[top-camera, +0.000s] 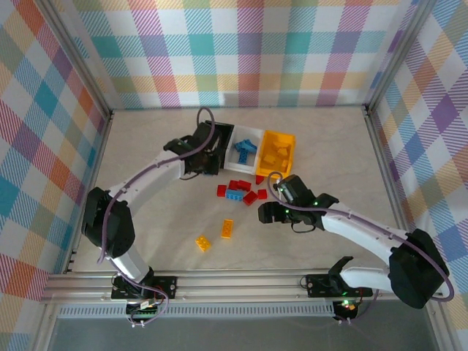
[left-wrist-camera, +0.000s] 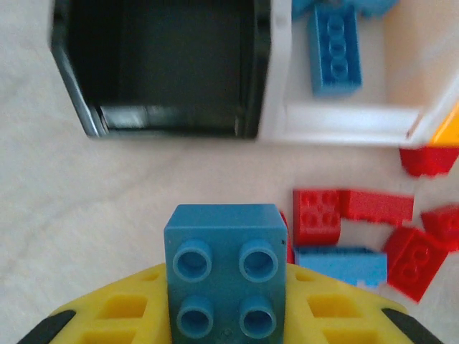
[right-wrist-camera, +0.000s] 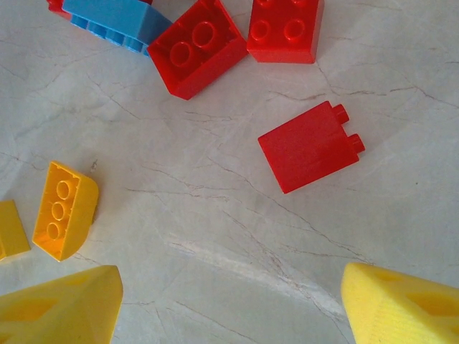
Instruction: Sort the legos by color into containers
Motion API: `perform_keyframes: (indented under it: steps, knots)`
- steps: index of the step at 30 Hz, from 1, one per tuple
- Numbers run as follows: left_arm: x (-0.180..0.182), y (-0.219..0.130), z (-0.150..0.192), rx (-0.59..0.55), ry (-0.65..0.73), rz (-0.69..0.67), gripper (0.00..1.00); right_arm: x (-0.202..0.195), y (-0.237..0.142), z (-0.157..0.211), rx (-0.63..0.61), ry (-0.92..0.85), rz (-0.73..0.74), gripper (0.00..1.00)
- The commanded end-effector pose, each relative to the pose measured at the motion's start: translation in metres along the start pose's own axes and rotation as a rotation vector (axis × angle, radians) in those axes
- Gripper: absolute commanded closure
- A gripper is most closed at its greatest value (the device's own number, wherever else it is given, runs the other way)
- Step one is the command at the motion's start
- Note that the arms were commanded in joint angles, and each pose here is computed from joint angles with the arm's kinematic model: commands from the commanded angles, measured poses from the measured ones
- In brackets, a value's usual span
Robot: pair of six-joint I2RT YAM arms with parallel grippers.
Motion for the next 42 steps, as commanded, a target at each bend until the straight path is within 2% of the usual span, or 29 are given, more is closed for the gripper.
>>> perform_keyframes:
  steps: [1, 8, 14, 21, 32, 42]
  knots:
    - [-0.006, 0.005, -0.014, 0.024, 0.019, 0.052, 0.70, 0.008, -0.003, -0.014, -0.031, -0.012, -0.027, 0.20]
    - [-0.036, 0.012, -0.054, -0.009, 0.012, 0.148, 0.70, 0.013, 0.001, -0.018, -0.018, -0.021, -0.040, 0.20]
    - [-0.055, 0.040, -0.078, -0.006, 0.012, 0.186, 0.70, 0.014, 0.000, -0.018, -0.016, -0.020, -0.043, 0.20]
    - [-0.073, 0.080, -0.090, 0.021, 0.004, 0.213, 0.70, 0.010, -0.005, -0.014, -0.017, -0.020, -0.032, 0.20]
    - [-0.092, 0.109, -0.092, 0.051, 0.019, 0.221, 0.68, 0.007, -0.003, -0.010, -0.010, -0.021, -0.020, 0.20]
    - [-0.096, 0.111, -0.093, 0.050, 0.019, 0.223, 0.52, 0.004, -0.010, -0.009, -0.024, -0.023, -0.009, 0.20]
Point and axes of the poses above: each hand's point on the last joint's axis, 136 mm out from that joint toward the fingers, its own y axis out along the fingers, its own x axis along the line the jaws close on, z = x × y, the point moved 1 cm from there along -y, back along the fingers, and after that the axes turned 3 degrees about -y, right-handed, at the moved point
